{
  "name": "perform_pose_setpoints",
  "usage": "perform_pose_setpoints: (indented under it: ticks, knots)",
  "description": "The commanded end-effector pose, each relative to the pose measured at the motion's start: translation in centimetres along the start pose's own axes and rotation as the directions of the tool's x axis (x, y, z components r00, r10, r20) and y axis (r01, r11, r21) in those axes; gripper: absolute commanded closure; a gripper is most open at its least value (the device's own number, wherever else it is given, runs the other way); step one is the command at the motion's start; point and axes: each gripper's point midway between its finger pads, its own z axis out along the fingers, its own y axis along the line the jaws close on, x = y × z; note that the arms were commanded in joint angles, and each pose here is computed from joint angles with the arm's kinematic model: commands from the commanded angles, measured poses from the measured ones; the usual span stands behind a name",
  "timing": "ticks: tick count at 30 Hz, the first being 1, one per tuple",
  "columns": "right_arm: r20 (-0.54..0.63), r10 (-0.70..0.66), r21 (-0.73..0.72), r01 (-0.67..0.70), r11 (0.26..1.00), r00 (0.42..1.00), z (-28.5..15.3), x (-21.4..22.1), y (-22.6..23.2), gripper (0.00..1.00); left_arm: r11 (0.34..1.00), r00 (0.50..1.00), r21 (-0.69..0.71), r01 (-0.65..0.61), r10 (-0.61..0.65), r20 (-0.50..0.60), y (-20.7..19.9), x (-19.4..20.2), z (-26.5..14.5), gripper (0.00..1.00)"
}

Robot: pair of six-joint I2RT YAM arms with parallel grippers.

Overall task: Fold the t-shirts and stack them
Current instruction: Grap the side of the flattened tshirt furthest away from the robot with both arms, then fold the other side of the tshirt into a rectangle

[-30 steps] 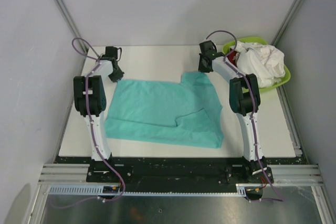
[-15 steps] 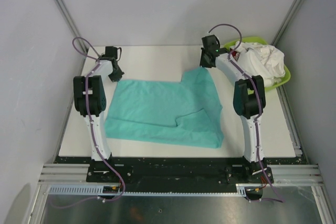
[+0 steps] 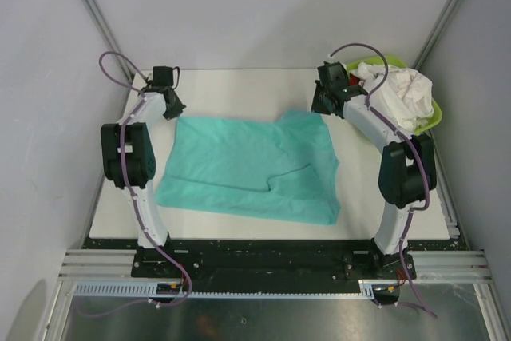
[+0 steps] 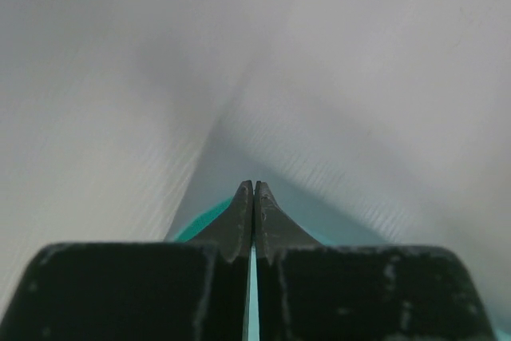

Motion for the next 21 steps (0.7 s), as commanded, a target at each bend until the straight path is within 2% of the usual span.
perform_pose_setpoints:
  ticks: [1, 12, 21]
  knots:
    - [0.035, 0.046, -0.056, -0.044, 0.997, 0.998, -3.7, 0.0, 1.0, 1.0, 0.999, 0.998, 0.033, 0.01, -0.012, 0.057, 0.2, -1.1, -2.9, 1.0]
    - [-0.05, 0.032, -0.1, -0.037, 0.994, 0.998, -10.2, 8.2, 1.4, 1.0, 0.999, 0.999, -0.004, 0.032, -0.032, 0.028, 3.9, 3.1, -5.3, 1.0]
    - [-0.127, 0.026, -0.07, -0.035, 0.997, 0.992, -11.1, 15.3, -0.1, 1.0, 0.997, 0.999, -0.073, 0.037, -0.036, 0.006, 6.7, 5.3, -5.4, 0.99]
